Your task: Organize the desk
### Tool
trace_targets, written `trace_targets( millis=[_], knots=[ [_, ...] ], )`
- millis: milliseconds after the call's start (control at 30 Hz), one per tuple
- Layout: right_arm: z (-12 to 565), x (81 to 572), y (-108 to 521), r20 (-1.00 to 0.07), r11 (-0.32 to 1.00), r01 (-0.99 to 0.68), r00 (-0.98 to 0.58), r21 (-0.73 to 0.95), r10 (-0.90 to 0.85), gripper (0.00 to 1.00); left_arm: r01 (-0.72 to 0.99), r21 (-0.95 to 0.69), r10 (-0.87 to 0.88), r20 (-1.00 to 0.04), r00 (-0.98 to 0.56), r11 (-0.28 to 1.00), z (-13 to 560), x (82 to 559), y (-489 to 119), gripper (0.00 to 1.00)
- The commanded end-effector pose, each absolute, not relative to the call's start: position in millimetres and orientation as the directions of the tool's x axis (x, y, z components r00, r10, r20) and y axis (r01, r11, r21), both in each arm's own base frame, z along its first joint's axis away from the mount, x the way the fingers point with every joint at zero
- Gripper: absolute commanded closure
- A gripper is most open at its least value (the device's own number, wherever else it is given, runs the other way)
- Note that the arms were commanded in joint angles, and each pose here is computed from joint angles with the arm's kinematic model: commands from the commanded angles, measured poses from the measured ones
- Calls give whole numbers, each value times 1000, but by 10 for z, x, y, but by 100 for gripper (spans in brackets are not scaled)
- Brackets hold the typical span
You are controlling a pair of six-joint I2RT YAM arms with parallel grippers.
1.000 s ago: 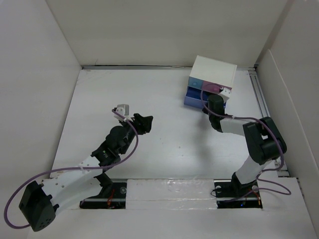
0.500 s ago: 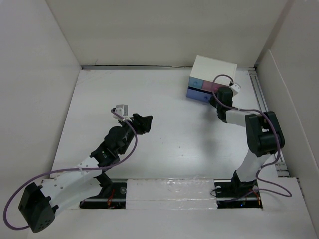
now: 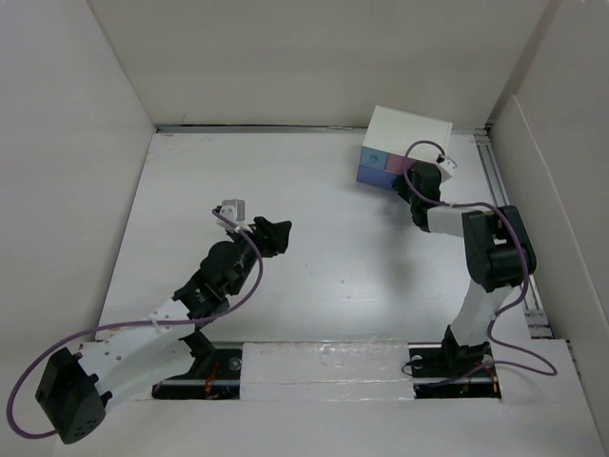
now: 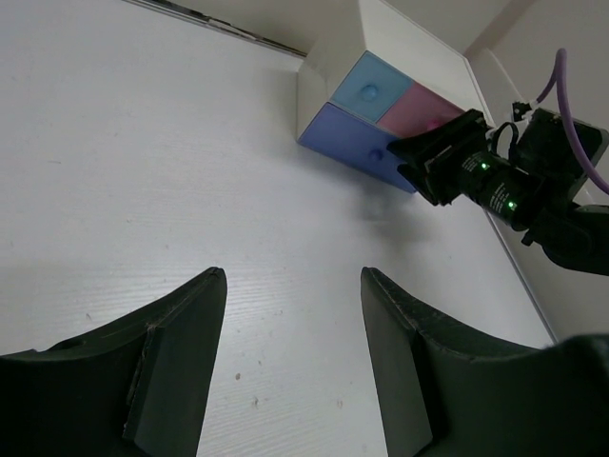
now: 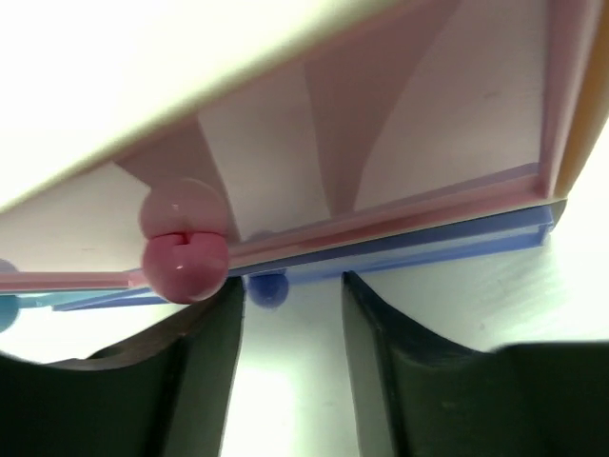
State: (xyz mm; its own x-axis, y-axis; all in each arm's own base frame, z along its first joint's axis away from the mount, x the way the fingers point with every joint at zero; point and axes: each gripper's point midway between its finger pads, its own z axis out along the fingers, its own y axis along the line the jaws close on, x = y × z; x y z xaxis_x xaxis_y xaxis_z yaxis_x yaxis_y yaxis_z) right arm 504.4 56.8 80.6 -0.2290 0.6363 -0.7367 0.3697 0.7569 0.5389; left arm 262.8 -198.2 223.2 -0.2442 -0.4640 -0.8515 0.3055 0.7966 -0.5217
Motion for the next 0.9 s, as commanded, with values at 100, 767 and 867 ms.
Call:
trace_targets(
  millis=[100,767,867],
  knots=[
    [1227,5145,496,-741,727,268,-64,632,668,31,315,-533,-493,-846,-202,786,2377,2674,-1975,46],
    [2042,3378,2141,-937,763,-546,-245,345,248,0,309,-522,-490,-853,-179,795,2386,2689,-1937,37],
    [2117,2967,2337,-953,710,-636,-227,301,201,0,303,-527,-501,-850,-164,794,2388,2688,-1904,37]
  ],
)
